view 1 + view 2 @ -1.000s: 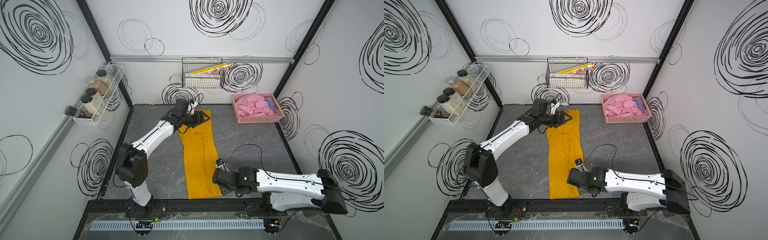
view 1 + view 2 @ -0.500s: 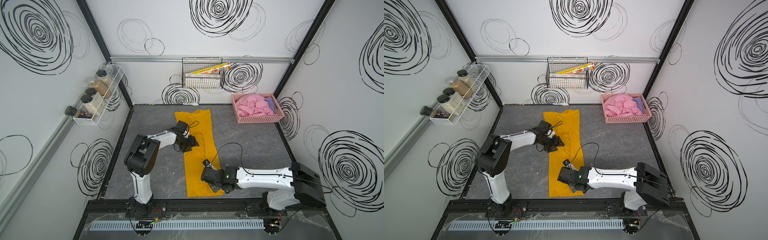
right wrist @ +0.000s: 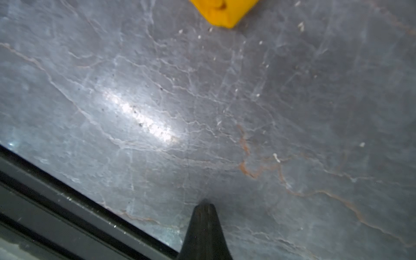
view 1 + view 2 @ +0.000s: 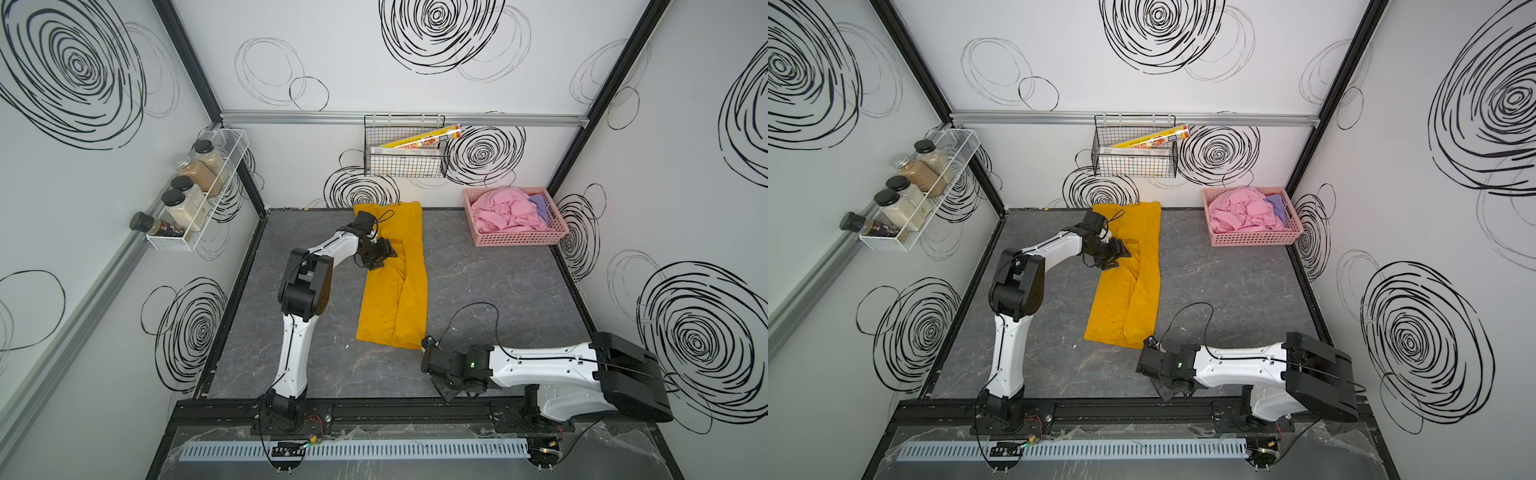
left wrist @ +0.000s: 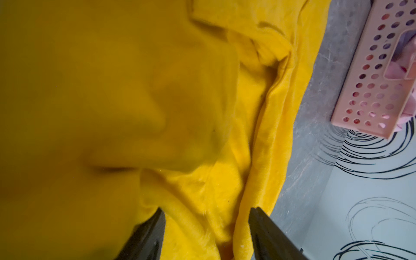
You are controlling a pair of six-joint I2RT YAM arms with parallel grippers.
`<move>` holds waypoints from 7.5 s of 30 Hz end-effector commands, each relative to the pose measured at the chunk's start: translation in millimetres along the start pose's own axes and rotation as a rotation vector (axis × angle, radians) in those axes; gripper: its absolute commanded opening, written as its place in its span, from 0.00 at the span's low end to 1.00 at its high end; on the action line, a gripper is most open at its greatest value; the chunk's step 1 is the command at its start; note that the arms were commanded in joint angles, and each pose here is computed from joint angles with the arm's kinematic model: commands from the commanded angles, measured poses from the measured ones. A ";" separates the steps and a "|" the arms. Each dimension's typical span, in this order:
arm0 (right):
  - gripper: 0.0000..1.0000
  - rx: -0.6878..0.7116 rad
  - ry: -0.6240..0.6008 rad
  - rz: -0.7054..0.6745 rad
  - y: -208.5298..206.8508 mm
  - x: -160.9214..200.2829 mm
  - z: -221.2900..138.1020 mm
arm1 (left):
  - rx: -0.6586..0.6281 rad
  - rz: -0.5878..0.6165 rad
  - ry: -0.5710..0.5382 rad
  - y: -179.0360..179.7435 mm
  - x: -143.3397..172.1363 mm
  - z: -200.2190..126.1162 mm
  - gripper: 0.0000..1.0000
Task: Fold and stack t-shirts
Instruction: Adjust the T-shirt at the center of the board, then fold the T-shirt, then smooth out the T-shirt at the center of the board.
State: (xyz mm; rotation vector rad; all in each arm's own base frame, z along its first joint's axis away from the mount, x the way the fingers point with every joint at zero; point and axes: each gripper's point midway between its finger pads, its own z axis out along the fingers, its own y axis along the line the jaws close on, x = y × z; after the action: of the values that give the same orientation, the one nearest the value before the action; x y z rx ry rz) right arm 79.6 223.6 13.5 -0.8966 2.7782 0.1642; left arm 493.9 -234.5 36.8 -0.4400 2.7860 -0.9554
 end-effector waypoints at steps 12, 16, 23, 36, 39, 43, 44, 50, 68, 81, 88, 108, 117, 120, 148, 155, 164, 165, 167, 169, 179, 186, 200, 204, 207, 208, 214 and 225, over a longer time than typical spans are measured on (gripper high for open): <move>0.44 0.201 -0.270 0.022 -22.1 -76.2 -68.9 | 0.102 0.191 -0.179 -48.8 74.9 -133.1 0.72; 0.39 0.174 -0.306 0.046 -20.1 -81.7 -67.9 | 0.089 0.137 -0.169 -15.6 114.9 -158.5 0.73; 0.06 0.140 -0.256 0.062 -14.8 -71.5 -50.4 | 0.041 0.091 -0.050 44.6 166.2 -127.2 0.73; 0.43 0.154 -0.319 0.269 -32.6 -66.4 -53.8 | -0.200 -0.017 0.056 143.1 214.9 -108.2 0.72; 0.45 0.175 -0.338 0.328 -39.8 -67.3 -55.6 | -0.216 -0.051 0.070 145.3 220.7 -107.7 0.72; 0.54 0.118 -0.406 0.467 -49.7 -77.2 -64.8 | -0.242 -0.127 0.104 162.7 237.8 -101.8 0.69; 0.57 0.079 -0.426 0.499 -50.3 -80.4 -65.8 | -0.245 -0.141 0.106 166.6 241.8 -101.1 0.68; 0.60 -0.072 -0.472 0.582 -48.4 -96.5 -55.6 | -0.250 -0.181 0.120 173.2 258.7 -102.6 0.60; 0.54 -0.237 -0.361 0.581 6.9 -133.5 4.4 | -0.282 -0.193 0.135 177.2 261.1 -100.6 0.53; 0.50 -0.065 -0.223 0.629 -16.3 -109.1 15.3 | -0.304 -0.165 0.158 179.1 258.1 -95.8 0.51; 0.48 -0.027 -0.206 0.662 -24.8 -98.3 14.1 | -0.311 -0.162 0.163 181.3 258.2 -94.2 0.51; 0.25 -0.079 -0.165 0.646 -13.1 -105.7 46.7 | -0.313 -0.159 0.180 181.8 261.3 -92.5 0.29; 0.00 -0.042 -0.120 0.621 -18.1 -95.7 30.3 | -0.305 -0.122 0.215 171.3 279.0 -101.1 0.00; 0.00 -0.060 -0.127 0.620 -18.0 -86.2 18.6 | -0.300 -0.099 0.253 163.6 296.6 -109.3 0.00; 0.00 0.056 -0.357 0.566 -62.2 -141.8 -79.9 | -0.218 0.129 0.021 49.6 223.7 -165.5 0.00; 0.00 0.078 -0.369 0.543 -98.2 -181.4 -70.0 | -0.238 0.139 -0.016 30.3 178.6 -157.1 0.00; 0.00 0.075 -0.381 0.513 -126.0 -233.7 -63.8 | -0.281 0.109 -0.005 43.6 151.6 -132.7 0.00; 0.00 0.073 -0.382 0.513 -128.5 -238.6 -62.7 | -0.285 0.105 -0.007 44.7 147.9 -130.9 0.00; 0.00 0.069 -0.378 0.514 -132.3 -245.8 -58.7 | -0.290 0.100 -0.009 45.3 140.6 -126.4 0.00; 0.00 0.063 -0.367 0.510 -135.3 -252.0 -53.6 | -0.290 0.098 -0.015 44.0 130.9 -122.5 0.00; 0.02 0.035 -0.334 0.522 -160.6 -278.0 -27.8 | -0.313 0.059 -0.006 49.0 80.9 -95.1 0.01; 0.49 0.056 -0.347 0.447 -171.7 -308.0 -25.8 | -0.385 0.006 -0.052 54.0 50.5 -85.1 0.44; 0.00 -0.020 -0.404 0.402 -158.2 -282.0 -56.9 | -0.212 0.248 -0.256 0.2 98.1 -120.2 0.53; 0.00 -0.036 -0.377 0.389 -154.7 -275.6 -43.1 | -0.082 0.183 -0.094 5.0 114.1 -89.5 0.52; 0.00 -0.043 -0.356 0.386 -153.6 -281.9 -35.3 | -0.045 0.136 -0.009 8.7 112.3 -67.5 0.49; 0.00 -0.048 -0.355 0.384 -153.0 -285.4 -34.2 | -0.043 0.131 0.014 8.5 112.2 -61.6 0.48; 0.00 -0.034 -0.323 0.364 -155.1 -300.6 -28.4 | 0.015 0.125 0.106 7.0 118.0 -47.3 0.47; 0.00 -0.053 -0.299 0.334 -151.6 -301.7 -21.4 | 0.034 0.013 0.107 9.7 69.4 -17.4 0.46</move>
State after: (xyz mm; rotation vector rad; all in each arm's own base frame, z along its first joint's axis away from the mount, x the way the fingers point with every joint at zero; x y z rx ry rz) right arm 406.8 269.1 107.6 -0.3413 2.5918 0.4071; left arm 402.2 -242.2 36.4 -0.3277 2.8918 -1.0042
